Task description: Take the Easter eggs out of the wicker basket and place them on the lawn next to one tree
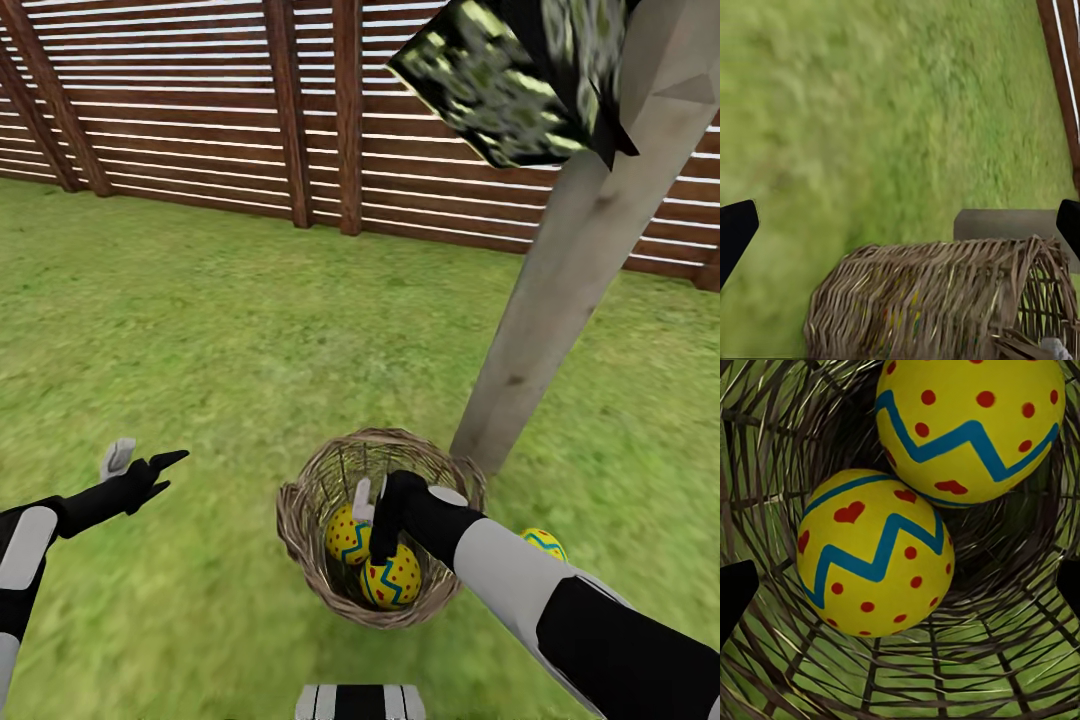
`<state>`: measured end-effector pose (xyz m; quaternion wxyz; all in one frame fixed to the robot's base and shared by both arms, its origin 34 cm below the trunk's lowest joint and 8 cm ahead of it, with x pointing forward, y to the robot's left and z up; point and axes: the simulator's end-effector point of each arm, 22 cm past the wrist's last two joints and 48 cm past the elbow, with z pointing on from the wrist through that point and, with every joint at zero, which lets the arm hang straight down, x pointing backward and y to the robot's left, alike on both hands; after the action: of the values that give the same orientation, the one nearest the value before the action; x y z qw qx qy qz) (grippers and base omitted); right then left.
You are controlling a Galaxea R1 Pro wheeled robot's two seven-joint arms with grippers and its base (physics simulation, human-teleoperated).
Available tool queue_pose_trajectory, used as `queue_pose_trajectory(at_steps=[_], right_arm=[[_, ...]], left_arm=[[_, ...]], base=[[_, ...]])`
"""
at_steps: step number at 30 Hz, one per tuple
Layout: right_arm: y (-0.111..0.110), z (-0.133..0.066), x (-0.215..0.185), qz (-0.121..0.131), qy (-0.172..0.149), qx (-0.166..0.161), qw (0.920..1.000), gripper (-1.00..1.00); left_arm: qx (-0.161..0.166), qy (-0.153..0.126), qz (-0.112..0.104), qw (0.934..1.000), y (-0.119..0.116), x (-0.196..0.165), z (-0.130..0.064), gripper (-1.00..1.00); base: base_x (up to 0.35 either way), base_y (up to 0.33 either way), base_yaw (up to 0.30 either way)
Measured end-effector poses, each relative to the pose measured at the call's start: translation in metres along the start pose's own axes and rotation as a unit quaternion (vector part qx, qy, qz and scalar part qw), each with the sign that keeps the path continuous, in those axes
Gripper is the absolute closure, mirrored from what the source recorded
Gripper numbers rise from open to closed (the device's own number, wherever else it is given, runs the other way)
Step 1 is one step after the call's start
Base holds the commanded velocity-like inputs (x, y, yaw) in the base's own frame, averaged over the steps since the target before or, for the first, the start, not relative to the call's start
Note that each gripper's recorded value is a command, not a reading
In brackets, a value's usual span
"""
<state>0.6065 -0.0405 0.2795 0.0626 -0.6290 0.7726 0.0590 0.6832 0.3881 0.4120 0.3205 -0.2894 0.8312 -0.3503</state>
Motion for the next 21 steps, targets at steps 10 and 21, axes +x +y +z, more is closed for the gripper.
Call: queue_pose_trajectory(at_steps=[10,21], right_arm=[[0.008,0.02,0.002,0.001,0.0,-0.017,0.9998,-1.0],[0.02,0.045,0.015,0.004,0.015,-0.041,0.999,-1.0]], left_arm=[[-0.014,0.012,-0.008,0.9998,0.021,0.011,0.011,-1.0],[-0.03,0.025,-0.017,0.9991,0.044,0.024,0.022,-1.0]], base=[[0.0,0.0,0.0],[0.0,0.0,0.0]])
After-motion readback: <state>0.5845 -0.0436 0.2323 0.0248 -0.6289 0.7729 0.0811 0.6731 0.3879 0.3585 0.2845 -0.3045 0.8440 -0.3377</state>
